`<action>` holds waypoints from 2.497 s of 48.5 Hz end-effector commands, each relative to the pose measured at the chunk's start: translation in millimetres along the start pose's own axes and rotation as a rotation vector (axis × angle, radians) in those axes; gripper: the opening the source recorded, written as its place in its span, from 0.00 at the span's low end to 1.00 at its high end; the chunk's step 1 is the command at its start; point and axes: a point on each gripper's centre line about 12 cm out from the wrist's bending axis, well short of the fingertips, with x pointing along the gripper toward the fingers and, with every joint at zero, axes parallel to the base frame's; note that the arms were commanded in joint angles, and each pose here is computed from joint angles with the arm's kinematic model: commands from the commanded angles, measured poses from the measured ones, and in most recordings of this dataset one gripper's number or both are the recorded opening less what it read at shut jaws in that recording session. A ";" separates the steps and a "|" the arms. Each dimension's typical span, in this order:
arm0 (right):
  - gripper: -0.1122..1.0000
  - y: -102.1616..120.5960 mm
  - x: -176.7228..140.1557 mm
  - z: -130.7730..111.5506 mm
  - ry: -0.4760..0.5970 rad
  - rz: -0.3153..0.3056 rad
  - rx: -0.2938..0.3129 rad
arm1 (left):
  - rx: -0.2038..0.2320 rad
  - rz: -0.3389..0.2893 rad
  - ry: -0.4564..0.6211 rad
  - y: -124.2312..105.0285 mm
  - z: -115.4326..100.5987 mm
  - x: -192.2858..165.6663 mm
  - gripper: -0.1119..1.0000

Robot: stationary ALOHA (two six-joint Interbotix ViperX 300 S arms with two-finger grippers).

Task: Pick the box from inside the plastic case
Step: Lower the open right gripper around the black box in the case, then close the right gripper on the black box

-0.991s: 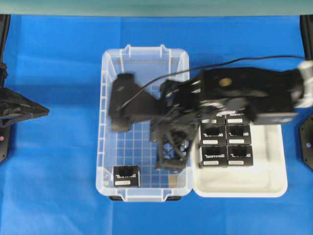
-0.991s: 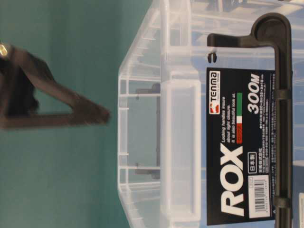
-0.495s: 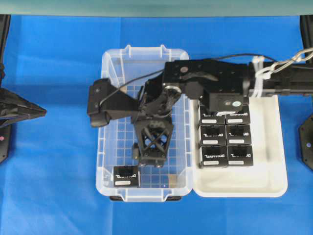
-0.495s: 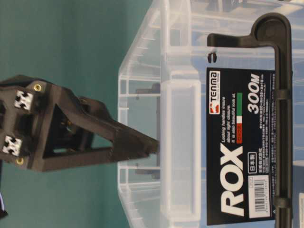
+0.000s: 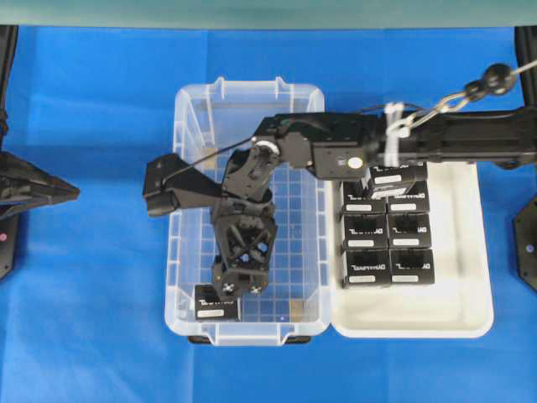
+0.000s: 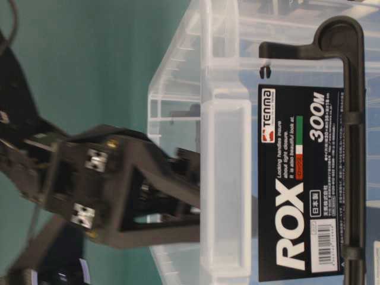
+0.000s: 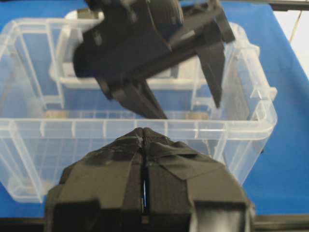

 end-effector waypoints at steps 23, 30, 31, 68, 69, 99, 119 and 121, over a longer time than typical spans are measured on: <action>0.99 -7.9 43.1 -1.2 -0.002 0.011 -0.006 | 0.001 0.000 -0.021 -0.1 9.6 -0.1 0.04; 0.99 -9.2 54.3 -1.1 -0.010 -0.002 -0.007 | 0.001 0.001 -0.018 0.1 9.1 0.6 0.04; 0.99 -9.6 54.6 -0.4 -0.014 -0.004 -0.007 | 0.002 0.003 -0.018 0.4 9.1 0.6 0.04; 0.99 -58.1 36.3 -3.7 -0.060 -0.138 0.024 | 0.001 0.003 -0.017 0.4 8.9 0.9 0.04; 0.99 -58.7 34.5 -3.0 -0.063 -0.138 0.025 | 0.001 0.003 -0.017 0.4 8.9 0.9 0.04; 1.00 -20.9 43.2 2.1 -0.026 -0.159 -0.060 | 0.001 0.003 -0.017 0.4 8.5 0.7 0.04; 1.00 -29.6 54.5 -3.7 0.009 -0.259 -0.045 | 0.002 0.003 -0.008 0.5 5.1 1.5 0.04; 1.00 -29.2 56.6 -4.4 0.013 -0.258 -0.046 | 0.002 0.004 -0.006 0.5 4.5 1.6 0.04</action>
